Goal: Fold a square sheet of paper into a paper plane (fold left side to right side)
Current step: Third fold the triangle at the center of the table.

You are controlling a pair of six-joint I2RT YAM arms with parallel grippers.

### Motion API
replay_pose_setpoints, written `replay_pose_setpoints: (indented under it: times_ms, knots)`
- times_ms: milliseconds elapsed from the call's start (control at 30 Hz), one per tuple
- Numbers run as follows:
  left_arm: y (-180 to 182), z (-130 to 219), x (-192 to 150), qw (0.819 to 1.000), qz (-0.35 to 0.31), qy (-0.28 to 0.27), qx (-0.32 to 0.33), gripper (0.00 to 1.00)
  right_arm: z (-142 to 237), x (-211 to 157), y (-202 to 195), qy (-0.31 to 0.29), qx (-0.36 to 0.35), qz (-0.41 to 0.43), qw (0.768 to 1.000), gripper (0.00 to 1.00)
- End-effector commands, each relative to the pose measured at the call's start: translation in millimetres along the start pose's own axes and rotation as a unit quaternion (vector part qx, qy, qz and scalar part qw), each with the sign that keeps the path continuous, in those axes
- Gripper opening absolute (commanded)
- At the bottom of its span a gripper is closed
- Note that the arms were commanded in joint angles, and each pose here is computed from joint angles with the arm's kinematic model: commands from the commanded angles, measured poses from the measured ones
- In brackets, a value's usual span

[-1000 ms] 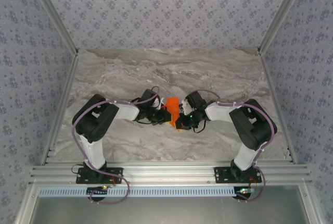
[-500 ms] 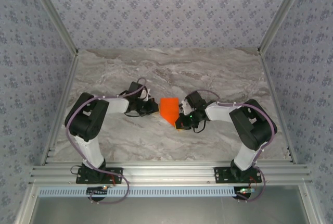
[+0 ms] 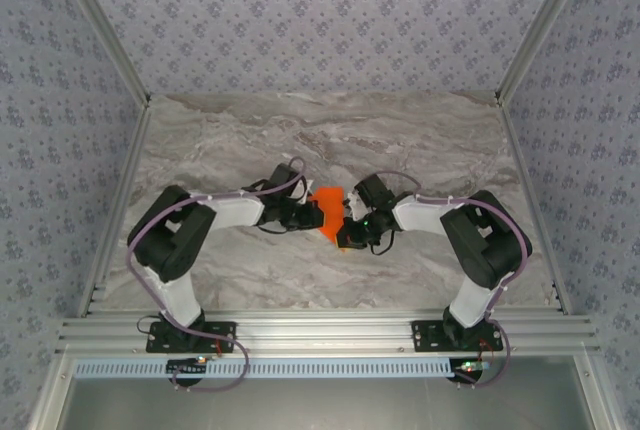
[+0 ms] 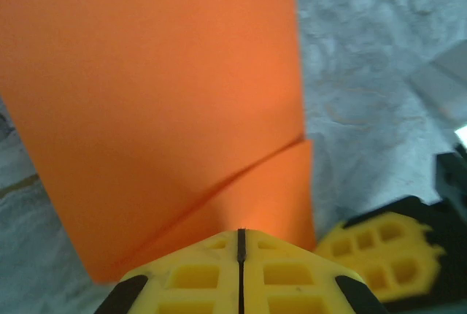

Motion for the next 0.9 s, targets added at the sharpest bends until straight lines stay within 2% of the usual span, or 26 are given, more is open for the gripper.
replay_pose_setpoints:
  times_ms: [0,400,667,867]
  knots:
    - [1.8,-7.4,8.0,1.000,-0.003,-0.001,0.014,0.07,-8.8,-24.6,-40.5,0.041,-0.121,-0.049,0.991,0.00]
    - [35.9,-11.7,3.3,0.995,0.036,0.027,0.084,0.06,0.2,-42.3,-47.5,0.046,-0.118,-0.057,0.990,0.00]
    - [44.2,-14.3,3.0,0.995,0.047,0.033,0.087,0.06,8.3,-56.9,-56.6,0.045,-0.122,-0.068,0.989,0.00]
    - [36.3,-8.8,8.4,0.996,0.037,0.023,0.073,0.07,25.1,-59.2,-51.0,0.028,-0.117,-0.060,0.991,0.00]
Point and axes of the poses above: each hand's point on the last joint's axis, 136 mm out from that joint toward the fingers, its own z axis back along the fingers, its own y axis along the line the jaws close on, x = y × z, the point moved 8 cm from there along z, back along the fingers, and after that the axes turned 5 degrees about -z, right-handed, at the moved point
